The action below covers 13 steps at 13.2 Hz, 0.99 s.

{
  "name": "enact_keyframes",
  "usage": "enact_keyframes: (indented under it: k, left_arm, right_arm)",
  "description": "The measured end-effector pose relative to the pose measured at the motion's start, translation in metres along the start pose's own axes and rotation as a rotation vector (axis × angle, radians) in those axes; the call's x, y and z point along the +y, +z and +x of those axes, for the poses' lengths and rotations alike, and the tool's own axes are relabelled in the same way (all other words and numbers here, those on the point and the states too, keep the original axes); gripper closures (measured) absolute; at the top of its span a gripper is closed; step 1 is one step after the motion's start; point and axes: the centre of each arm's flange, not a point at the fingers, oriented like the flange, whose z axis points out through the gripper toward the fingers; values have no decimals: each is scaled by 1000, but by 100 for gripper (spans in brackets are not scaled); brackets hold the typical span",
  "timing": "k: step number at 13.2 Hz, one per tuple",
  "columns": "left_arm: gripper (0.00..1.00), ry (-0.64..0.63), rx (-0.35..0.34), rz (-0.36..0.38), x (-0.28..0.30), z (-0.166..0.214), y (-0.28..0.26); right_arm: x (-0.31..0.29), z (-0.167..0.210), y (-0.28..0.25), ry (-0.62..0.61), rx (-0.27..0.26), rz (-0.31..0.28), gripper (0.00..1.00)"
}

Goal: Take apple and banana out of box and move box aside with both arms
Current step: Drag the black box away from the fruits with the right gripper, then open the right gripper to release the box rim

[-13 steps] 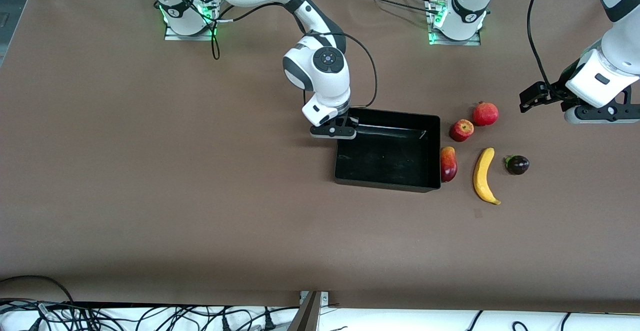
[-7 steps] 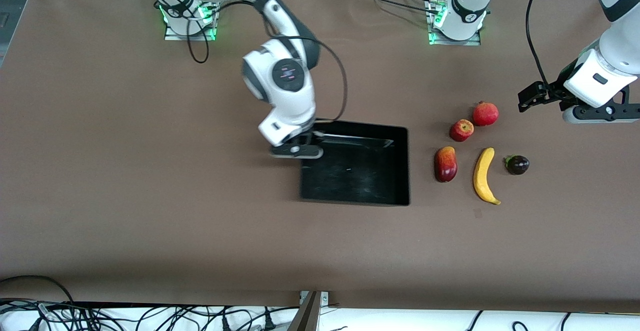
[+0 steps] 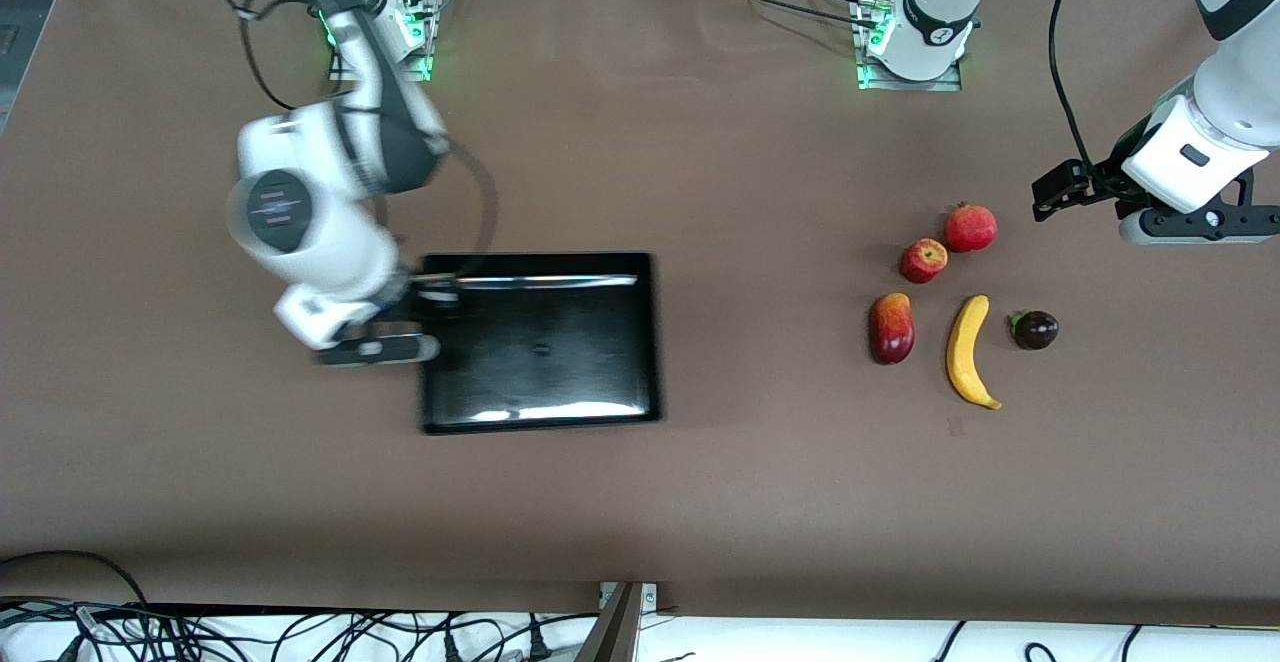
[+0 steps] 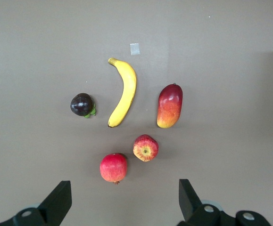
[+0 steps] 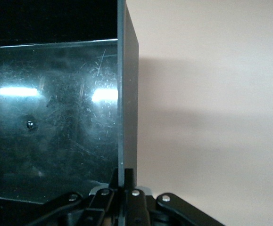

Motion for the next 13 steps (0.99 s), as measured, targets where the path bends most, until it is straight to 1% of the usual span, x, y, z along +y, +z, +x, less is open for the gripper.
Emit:
enact_keyframes:
  k: [1,2,4,6,7,9,13]
  left_arm:
    - [0,0,0,0,0,0,0]
    - [0,0,0,0,0,0,0]
    - [0,0,-3,0,1,0,0]
    - [0,1,-4,0,1,-1,0]
    - [0,1,-4,1,1,-1,0]
    - [0,1,-5,1,2,-1,0]
    - [0,1,-5,1,2,-1,0]
  right_arm:
    - [41,-4,5,-21,-9,15,95]
    - [80,-12,13,-39,-6,27,95]
    - [149,-37,37,-64,17,36,95]
    - [200,-66,70,-96,46,54,95]
    - [215,-78,85,-96,56,65,95]
    - [231,-90,109,-61,55,85,95]
    - [234,-90,120,-44,56,83,95]
